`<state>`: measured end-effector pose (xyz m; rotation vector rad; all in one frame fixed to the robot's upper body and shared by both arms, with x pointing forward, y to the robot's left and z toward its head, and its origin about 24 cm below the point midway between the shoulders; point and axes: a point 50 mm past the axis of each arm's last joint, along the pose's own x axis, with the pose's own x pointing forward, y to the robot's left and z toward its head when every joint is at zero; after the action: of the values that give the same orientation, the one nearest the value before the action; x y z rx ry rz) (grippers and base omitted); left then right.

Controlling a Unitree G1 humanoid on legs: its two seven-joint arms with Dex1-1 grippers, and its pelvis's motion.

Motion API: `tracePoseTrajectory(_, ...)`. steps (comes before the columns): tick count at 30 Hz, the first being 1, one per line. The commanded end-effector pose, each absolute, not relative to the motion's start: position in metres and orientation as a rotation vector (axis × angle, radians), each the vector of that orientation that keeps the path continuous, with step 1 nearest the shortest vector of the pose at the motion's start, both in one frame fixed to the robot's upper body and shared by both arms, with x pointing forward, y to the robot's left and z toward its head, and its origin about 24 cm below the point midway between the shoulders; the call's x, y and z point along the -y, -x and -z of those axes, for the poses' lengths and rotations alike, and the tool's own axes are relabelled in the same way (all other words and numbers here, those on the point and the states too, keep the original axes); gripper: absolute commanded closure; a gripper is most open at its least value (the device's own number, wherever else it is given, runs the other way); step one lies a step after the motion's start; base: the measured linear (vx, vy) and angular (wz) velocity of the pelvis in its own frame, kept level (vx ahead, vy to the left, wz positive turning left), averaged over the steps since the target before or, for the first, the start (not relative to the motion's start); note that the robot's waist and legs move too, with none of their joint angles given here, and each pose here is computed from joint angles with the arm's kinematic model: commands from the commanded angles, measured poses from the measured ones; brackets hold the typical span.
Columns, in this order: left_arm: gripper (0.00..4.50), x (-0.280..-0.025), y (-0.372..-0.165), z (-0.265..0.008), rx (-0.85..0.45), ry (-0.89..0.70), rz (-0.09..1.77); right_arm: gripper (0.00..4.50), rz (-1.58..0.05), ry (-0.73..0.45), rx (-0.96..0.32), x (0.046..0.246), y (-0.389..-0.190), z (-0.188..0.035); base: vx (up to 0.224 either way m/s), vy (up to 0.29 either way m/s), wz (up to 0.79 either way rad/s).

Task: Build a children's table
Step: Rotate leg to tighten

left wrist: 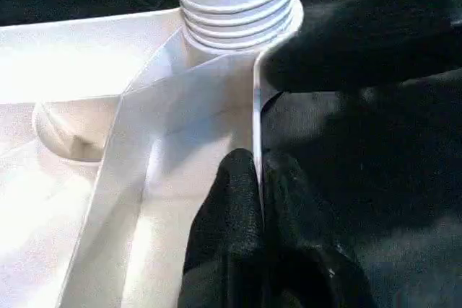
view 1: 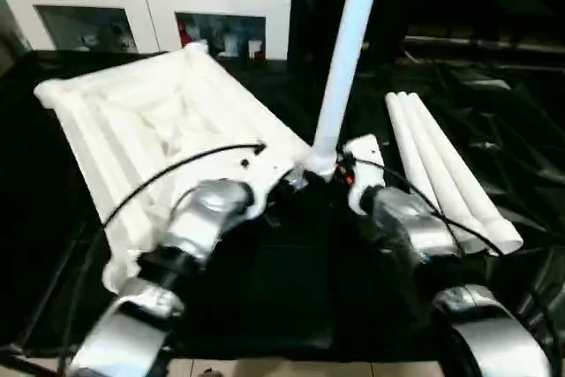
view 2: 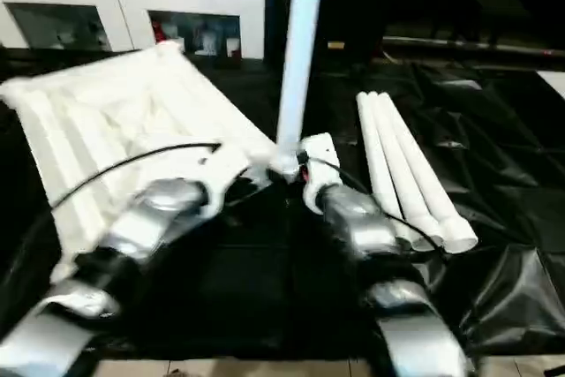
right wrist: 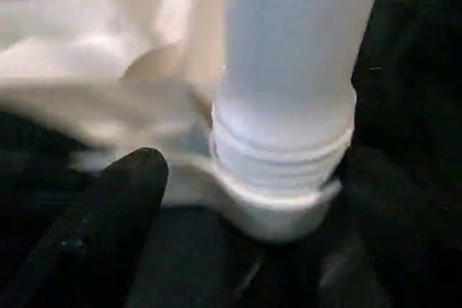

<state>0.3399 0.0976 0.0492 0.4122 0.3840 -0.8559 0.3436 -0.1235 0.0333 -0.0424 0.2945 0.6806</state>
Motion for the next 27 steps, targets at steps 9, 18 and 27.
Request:
tracePoseTrajectory(9,4.5,-0.115,-0.31,-0.044,-0.399,-0.404,1.194,0.38,-0.948,0.167,-0.275,0.143,-0.33,-0.052,0.0,0.0,0.0)
tracePoseTrajectory(18,4.5,-0.115,-0.303,-0.045,-0.386,-0.378,1.246,0.38,-1.011,0.204,-0.304,0.143,-0.325,-0.052,0.0,0.0,0.0)
tracePoseTrajectory(27,4.5,-0.117,-0.3,-0.046,-0.396,-0.376,1.264,0.91,-1.047,0.18,-0.322,0.138,-0.323,-0.049,0.0,0.0,0.0)
